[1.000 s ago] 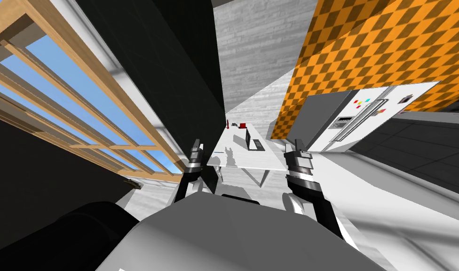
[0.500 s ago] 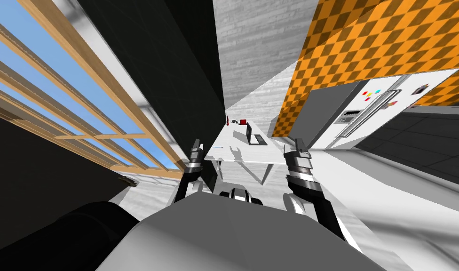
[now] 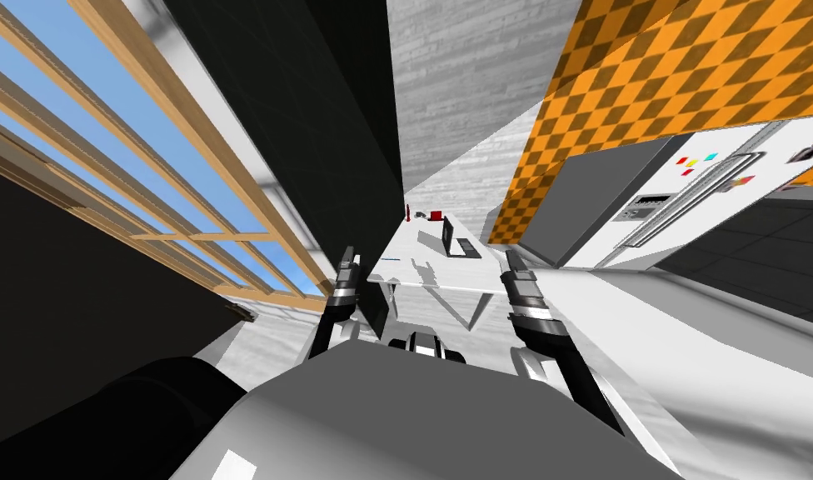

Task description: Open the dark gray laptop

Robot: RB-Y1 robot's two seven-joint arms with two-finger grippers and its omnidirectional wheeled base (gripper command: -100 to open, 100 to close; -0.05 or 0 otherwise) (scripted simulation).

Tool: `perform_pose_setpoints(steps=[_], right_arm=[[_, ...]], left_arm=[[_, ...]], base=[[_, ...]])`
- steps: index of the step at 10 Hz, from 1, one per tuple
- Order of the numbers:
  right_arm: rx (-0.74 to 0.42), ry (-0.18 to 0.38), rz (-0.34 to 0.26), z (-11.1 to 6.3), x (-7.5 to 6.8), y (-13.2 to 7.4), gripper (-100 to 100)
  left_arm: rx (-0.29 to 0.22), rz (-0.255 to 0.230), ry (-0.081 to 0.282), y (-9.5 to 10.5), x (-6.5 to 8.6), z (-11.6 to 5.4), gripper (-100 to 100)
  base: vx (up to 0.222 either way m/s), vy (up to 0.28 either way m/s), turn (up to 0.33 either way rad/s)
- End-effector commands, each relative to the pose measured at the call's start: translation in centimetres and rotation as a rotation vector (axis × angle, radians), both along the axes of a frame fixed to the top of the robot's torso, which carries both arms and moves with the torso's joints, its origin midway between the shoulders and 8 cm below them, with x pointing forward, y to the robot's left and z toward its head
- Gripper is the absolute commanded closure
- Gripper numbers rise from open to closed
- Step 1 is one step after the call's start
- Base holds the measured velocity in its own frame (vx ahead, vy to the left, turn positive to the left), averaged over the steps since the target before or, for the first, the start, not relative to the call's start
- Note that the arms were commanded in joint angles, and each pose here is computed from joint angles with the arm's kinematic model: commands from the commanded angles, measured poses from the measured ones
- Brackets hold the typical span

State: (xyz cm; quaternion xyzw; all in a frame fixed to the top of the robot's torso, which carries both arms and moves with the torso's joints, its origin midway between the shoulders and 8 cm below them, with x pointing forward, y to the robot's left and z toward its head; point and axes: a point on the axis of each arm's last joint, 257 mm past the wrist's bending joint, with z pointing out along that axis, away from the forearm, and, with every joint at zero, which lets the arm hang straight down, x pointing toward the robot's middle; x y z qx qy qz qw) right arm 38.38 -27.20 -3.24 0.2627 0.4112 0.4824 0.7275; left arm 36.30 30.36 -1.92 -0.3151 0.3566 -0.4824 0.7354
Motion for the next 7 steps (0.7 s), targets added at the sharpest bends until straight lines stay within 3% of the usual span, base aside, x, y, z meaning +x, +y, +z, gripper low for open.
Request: perform_pose_setpoints(steps=[1,7], right_arm=[[-0.137,0.063,-0.035,-1.9,1.0,-1.0,-100],[-0.472,0.213,-0.165,-7.2,3.3,-4.7,-100]], left_arm=[[0.0,0.0,0.0,0.0,0.0,0.0,0],[0.0,0.0,0.0,0.0,0.0,0.0,0]], base=[[0.011,0.049,0.135],[0.02,0.061,0.145]])
